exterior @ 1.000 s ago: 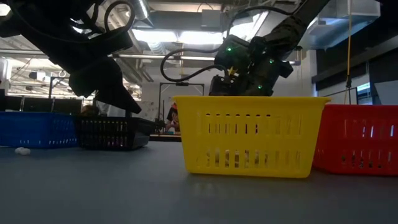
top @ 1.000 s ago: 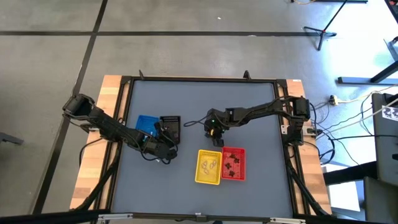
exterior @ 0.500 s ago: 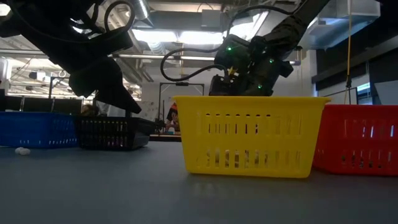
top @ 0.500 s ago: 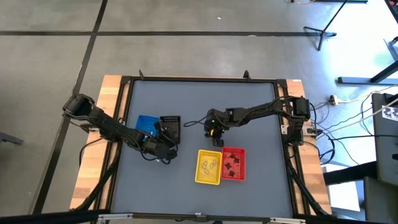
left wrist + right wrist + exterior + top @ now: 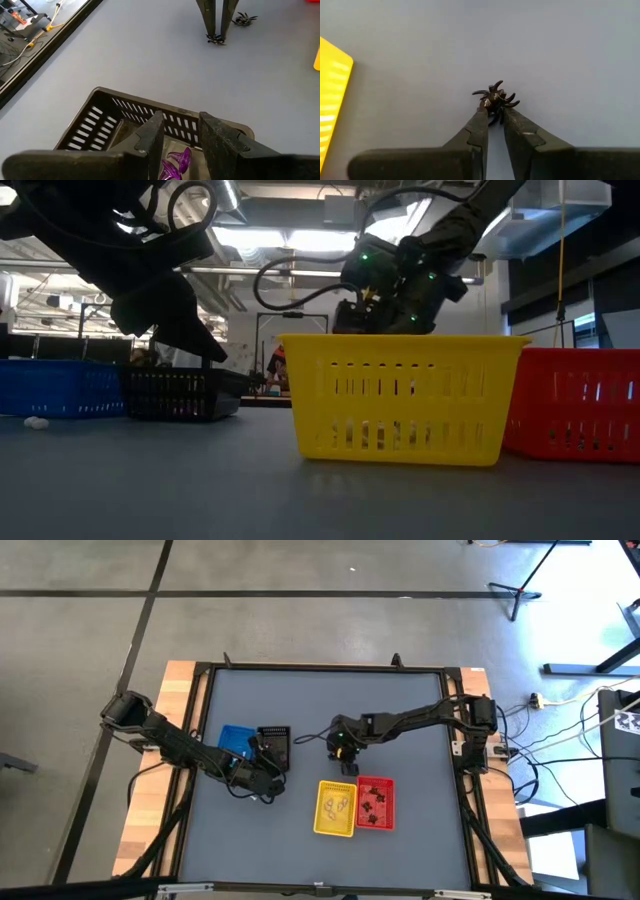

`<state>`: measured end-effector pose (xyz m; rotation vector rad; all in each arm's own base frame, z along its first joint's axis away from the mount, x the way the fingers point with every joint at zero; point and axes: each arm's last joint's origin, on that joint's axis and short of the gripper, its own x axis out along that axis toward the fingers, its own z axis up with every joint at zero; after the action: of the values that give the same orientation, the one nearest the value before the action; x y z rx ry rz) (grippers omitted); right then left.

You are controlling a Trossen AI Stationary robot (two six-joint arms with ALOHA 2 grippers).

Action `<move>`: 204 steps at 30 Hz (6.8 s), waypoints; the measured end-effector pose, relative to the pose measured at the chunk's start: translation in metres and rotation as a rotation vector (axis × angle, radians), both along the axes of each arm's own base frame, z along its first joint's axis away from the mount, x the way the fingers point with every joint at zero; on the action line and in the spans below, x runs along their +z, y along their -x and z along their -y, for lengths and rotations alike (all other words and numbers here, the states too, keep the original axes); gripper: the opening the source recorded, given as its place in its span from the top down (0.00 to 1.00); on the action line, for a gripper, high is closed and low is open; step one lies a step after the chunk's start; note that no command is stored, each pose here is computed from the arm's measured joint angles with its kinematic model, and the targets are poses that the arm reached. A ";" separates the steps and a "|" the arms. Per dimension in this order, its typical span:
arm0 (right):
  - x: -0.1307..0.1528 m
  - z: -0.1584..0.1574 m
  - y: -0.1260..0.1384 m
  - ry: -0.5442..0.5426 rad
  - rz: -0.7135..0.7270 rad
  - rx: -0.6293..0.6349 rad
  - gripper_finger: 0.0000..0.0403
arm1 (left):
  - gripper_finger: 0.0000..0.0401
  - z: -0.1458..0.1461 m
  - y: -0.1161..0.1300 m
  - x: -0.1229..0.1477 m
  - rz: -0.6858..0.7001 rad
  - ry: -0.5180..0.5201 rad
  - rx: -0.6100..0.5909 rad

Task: Sort Halloween decoration
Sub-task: Put the spider toy into the red bin, then put the bone toy into the blue bin

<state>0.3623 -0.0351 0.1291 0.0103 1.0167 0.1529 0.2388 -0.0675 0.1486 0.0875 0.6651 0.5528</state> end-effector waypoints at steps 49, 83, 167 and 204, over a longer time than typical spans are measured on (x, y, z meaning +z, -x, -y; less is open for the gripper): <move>0.011 0.002 -0.010 -0.010 -0.040 -0.092 0.43 | 0.71 0.000 0.000 0.000 0.000 0.000 0.000; -0.006 0.003 -0.015 0.015 -0.059 -0.097 0.50 | 0.71 0.000 0.000 0.000 0.006 0.002 0.000; 0.100 -0.148 0.016 0.023 -0.619 0.295 0.70 | 0.71 0.000 0.000 0.000 -0.038 -0.054 -0.048; 0.100 -0.150 0.014 0.086 -0.582 0.254 0.44 | 0.71 0.031 -0.011 0.066 -0.517 0.369 -0.517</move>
<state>0.3487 0.1145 0.2288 -0.1610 1.6047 0.3509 0.2497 -0.0987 0.2146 0.0523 1.1915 -0.1081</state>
